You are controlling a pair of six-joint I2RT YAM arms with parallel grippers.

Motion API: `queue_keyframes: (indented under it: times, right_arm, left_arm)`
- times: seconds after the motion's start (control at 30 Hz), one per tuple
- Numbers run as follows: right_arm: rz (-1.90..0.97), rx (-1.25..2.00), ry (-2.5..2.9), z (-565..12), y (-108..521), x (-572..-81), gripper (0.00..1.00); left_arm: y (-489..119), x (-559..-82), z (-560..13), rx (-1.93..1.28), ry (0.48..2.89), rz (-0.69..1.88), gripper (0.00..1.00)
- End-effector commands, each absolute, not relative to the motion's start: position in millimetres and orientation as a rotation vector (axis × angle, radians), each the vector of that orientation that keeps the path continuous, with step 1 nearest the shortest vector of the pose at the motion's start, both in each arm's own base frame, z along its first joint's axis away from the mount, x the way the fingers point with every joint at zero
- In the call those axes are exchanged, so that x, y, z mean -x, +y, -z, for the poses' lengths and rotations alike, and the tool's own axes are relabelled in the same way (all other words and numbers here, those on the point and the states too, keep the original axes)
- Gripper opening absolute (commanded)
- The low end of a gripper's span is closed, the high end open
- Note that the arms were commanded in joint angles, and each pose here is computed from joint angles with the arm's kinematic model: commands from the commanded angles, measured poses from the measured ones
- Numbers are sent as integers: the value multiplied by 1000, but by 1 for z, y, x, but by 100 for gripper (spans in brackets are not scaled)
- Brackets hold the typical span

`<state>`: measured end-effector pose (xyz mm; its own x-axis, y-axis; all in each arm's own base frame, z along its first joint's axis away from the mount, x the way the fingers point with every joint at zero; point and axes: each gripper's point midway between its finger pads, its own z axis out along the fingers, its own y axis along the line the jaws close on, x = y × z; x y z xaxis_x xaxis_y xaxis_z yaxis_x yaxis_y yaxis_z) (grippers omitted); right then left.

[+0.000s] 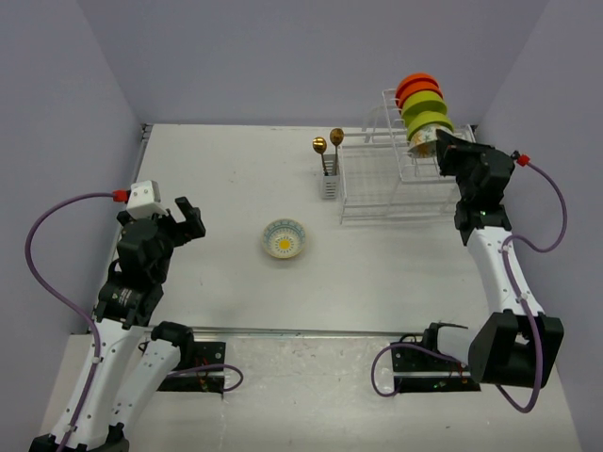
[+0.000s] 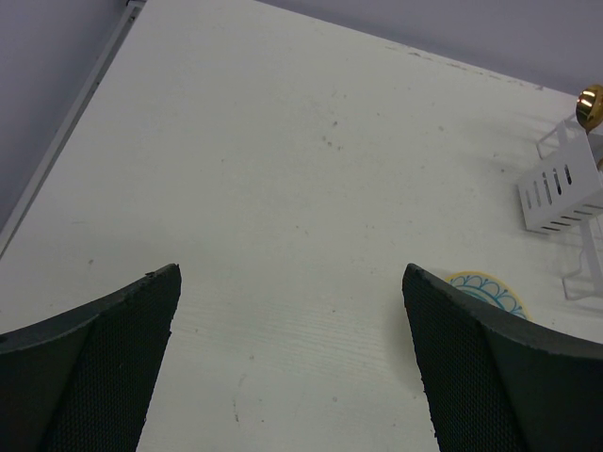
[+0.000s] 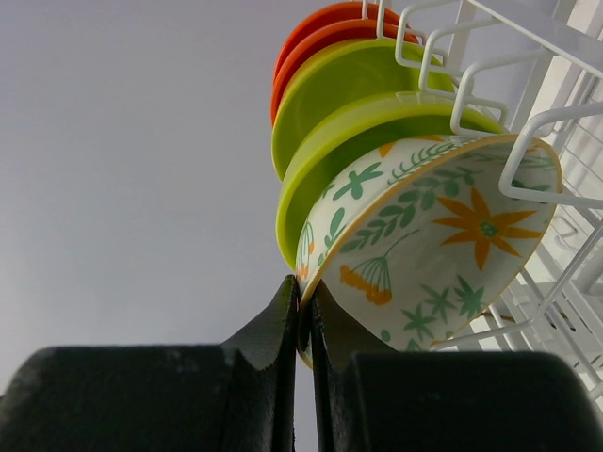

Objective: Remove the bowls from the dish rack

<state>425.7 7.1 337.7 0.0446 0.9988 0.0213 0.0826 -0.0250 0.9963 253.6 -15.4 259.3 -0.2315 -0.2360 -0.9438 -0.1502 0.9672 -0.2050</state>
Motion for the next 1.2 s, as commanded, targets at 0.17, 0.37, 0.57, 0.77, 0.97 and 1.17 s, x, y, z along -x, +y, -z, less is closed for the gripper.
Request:
queue_keyframes:
  times: [0.17,0.37,0.57,0.77,0.97,1.17]
  right_arm:
    - [-1244,-1304,1125,-352,6,-415,0]
    - [-1333,-1277,1041,-371,8,-402,0]
    - [-1361,-1232,945,-395,3,-383,0]
    - [-1384,-1196,906,-412,4,-366,0]
    - [-1380,-1129,919,-431,10,-349,0]
    - [-1302,-730,1172,-471,59,-336,0]
  left_arm:
    - [-17,-258,-265,258,1790,86,100]
    - [-18,-259,-264,256,1794,88,100]
    - [-18,-259,-264,258,1792,86,100]
    - [-17,-259,-264,260,1791,83,100]
    - [-17,-259,-264,261,1792,81,100]
    - [-17,-259,-265,262,1788,83,100]
